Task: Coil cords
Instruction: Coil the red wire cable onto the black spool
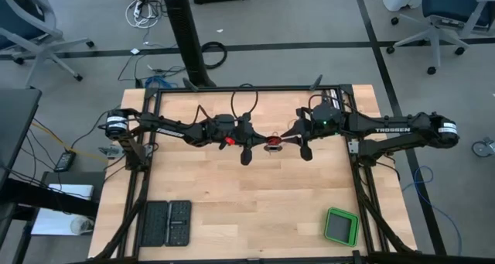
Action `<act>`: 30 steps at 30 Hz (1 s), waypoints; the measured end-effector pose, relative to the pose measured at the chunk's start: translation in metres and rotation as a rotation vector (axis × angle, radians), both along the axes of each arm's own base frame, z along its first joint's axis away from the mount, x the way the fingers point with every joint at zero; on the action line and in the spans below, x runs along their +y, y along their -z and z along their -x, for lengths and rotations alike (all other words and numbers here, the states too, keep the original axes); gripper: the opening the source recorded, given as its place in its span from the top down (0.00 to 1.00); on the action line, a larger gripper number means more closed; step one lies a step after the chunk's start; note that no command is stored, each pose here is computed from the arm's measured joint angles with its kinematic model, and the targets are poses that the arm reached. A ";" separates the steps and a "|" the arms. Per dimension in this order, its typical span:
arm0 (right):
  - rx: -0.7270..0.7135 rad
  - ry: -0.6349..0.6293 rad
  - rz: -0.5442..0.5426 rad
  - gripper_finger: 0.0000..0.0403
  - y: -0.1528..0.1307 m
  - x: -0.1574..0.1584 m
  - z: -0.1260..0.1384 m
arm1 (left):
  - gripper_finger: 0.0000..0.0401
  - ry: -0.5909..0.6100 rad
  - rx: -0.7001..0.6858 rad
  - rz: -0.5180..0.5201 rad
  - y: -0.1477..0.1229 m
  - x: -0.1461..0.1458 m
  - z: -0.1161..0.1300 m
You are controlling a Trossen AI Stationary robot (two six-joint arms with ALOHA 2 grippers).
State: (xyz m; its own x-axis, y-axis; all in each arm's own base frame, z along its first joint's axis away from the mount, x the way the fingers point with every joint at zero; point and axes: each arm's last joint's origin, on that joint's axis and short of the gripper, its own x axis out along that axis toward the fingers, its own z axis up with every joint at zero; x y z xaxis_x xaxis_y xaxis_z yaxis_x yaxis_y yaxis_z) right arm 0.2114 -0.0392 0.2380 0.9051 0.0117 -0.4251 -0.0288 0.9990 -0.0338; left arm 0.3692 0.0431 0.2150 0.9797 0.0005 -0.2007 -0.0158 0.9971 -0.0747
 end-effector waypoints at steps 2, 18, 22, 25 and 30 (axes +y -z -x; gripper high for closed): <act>-0.022 -0.006 0.005 0.83 -0.002 0.002 -0.001 | 1.00 0.002 0.006 -0.014 0.001 0.000 0.000; 0.129 0.017 -0.024 0.85 0.010 0.002 0.006 | 1.00 -0.038 -0.015 -0.028 -0.006 0.005 0.002; 0.066 0.029 0.003 0.85 0.005 0.001 0.003 | 1.00 -0.043 -0.014 -0.028 -0.005 0.007 0.003; 0.040 0.030 0.018 0.85 0.003 0.000 0.001 | 1.00 -0.044 -0.012 -0.028 -0.005 0.007 0.003; 0.028 0.021 0.030 0.85 0.002 0.000 0.001 | 1.00 -0.041 -0.010 -0.027 -0.005 0.007 0.003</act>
